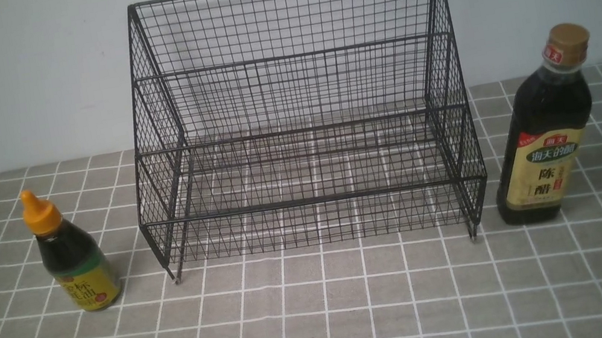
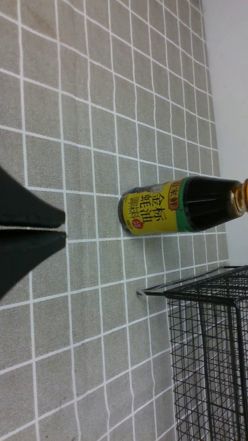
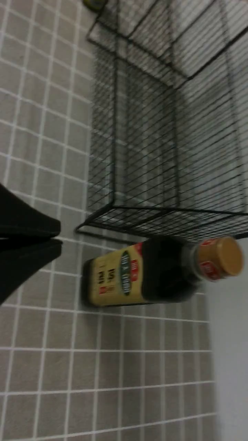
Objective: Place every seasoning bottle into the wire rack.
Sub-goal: Use the right arm to grab the condiment bottle closest to it, then use the right arm to put the condiment bottle back on the shelf
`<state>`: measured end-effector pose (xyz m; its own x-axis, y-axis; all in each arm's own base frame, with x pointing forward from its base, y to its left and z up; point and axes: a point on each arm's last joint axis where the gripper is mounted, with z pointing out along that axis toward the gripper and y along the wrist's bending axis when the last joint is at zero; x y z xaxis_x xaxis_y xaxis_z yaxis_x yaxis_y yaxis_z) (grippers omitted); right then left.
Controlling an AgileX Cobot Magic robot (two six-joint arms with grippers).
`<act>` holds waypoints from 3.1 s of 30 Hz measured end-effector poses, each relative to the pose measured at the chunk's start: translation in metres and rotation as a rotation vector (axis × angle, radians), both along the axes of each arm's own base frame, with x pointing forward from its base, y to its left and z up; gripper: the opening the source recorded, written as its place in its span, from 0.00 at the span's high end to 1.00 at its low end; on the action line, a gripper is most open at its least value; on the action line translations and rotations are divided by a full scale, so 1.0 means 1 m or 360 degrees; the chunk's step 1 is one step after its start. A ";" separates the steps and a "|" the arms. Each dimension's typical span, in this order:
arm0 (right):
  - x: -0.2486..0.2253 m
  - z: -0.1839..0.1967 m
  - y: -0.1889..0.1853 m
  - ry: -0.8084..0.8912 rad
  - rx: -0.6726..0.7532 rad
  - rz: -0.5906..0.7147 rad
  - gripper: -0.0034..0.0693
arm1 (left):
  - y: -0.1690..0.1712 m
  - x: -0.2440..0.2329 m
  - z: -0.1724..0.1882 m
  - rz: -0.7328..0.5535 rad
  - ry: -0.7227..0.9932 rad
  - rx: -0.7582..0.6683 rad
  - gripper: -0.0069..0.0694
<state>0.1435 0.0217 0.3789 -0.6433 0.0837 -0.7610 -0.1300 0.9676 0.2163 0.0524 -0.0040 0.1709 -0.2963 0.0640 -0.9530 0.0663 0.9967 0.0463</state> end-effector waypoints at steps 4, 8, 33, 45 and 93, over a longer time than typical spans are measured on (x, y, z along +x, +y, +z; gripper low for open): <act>0.049 0.028 -0.002 0.0152 -0.0085 0.0031 0.83 | 0.000 0.000 0.000 0.0000 0.0000 0.0000 0.92; 0.091 0.039 0.007 0.0203 -0.0123 0.0098 0.63 | 0.000 0.000 0.000 0.0000 0.0000 0.0000 0.92; 0.212 -0.053 0.034 0.0438 -0.0308 0.0087 0.45 | 0.000 0.000 0.000 0.0000 0.0000 0.0000 0.92; 0.201 -0.039 0.033 0.0483 -0.0346 0.0147 0.51 | 0.000 0.000 0.000 0.0000 0.0000 0.0000 0.92; 0.233 -0.010 0.127 0.0345 -0.0144 0.0439 0.51 | 0.000 0.000 0.000 0.0000 0.0000 0.0000 0.92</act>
<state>0.3763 0.1491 0.3685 -0.7795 -0.1768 -0.6010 -0.3492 0.9191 0.1825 0.0524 -0.0040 0.1709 -0.2963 0.0640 -0.9530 0.0663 0.9967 0.0463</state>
